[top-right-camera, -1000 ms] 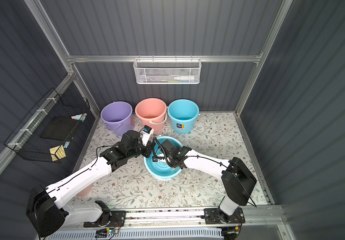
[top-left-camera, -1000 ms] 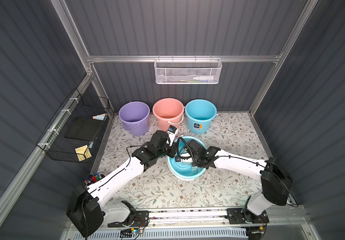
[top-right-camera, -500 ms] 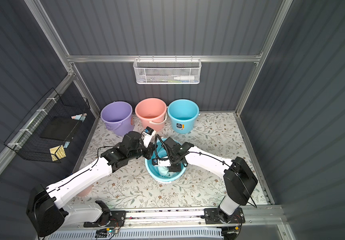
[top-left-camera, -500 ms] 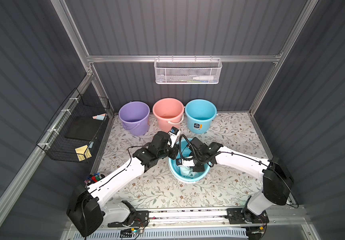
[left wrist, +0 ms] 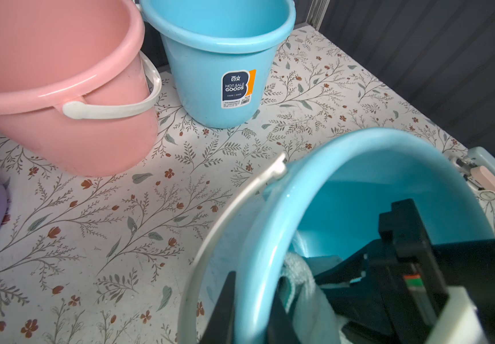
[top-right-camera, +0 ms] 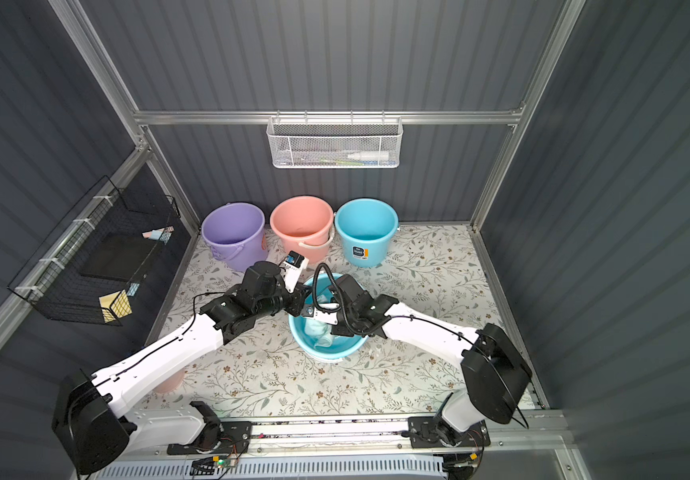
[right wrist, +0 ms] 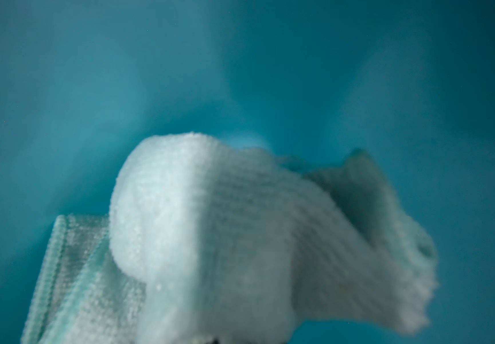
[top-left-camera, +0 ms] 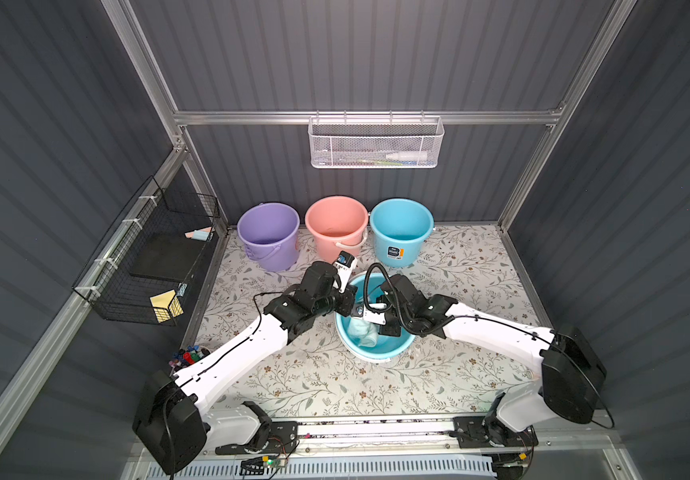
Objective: Wipe the inside of the bucket with a cloth
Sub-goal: Wipe the dirt from the inside of the bucket.
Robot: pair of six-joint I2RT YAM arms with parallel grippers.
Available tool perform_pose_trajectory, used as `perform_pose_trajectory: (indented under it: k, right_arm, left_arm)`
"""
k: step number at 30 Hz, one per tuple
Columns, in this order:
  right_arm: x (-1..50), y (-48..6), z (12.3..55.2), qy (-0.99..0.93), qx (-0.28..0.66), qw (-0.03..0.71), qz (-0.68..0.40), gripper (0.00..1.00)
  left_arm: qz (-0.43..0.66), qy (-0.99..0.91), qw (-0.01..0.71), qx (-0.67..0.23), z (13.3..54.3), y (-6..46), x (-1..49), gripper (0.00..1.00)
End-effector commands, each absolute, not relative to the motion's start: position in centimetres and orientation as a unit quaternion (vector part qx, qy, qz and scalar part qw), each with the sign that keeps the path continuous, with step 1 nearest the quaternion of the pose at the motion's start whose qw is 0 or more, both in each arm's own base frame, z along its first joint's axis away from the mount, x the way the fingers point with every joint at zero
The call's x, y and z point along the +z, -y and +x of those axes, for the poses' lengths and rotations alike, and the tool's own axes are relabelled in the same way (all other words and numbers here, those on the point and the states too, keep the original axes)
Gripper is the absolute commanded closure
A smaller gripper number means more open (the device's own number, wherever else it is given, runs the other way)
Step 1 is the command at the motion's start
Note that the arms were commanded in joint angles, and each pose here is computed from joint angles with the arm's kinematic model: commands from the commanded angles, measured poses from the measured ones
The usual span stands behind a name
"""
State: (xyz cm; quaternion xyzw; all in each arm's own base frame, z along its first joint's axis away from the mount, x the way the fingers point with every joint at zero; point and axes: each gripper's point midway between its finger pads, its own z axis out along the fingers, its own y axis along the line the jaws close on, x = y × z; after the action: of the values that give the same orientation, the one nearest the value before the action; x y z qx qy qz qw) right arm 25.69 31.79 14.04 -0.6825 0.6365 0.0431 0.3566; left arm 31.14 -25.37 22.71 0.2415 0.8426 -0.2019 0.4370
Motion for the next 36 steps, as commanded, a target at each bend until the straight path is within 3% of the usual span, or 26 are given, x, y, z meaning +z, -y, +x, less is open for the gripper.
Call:
perform_pose_trajectory:
  k: [1,9,19,36]
  right_arm:
    - [19.0,-31.6,26.4,-0.596,0.011,0.431,-0.677,1.00]
    - [23.1,-28.7,25.2,-0.510,-0.072,0.454,-0.727,1.00]
    - [24.4,-29.0,29.1,-0.411,-0.239,0.452,-0.754,1.00]
    - [13.2,-33.0,34.9,-0.458,-0.277,0.397,-0.745,1.00]
  left_arm:
    - [0.237,-0.841,0.440,-0.205,31.1,25.4,22.7,1.00]
    - [0.240,-0.841,0.438,-0.207,31.1,25.5,22.5,1.00]
    - [0.243,-0.837,0.440,-0.216,30.8,25.7,22.9,1.00]
    - [0.244,-0.834,0.443,-0.220,30.4,25.6,23.6,1.00]
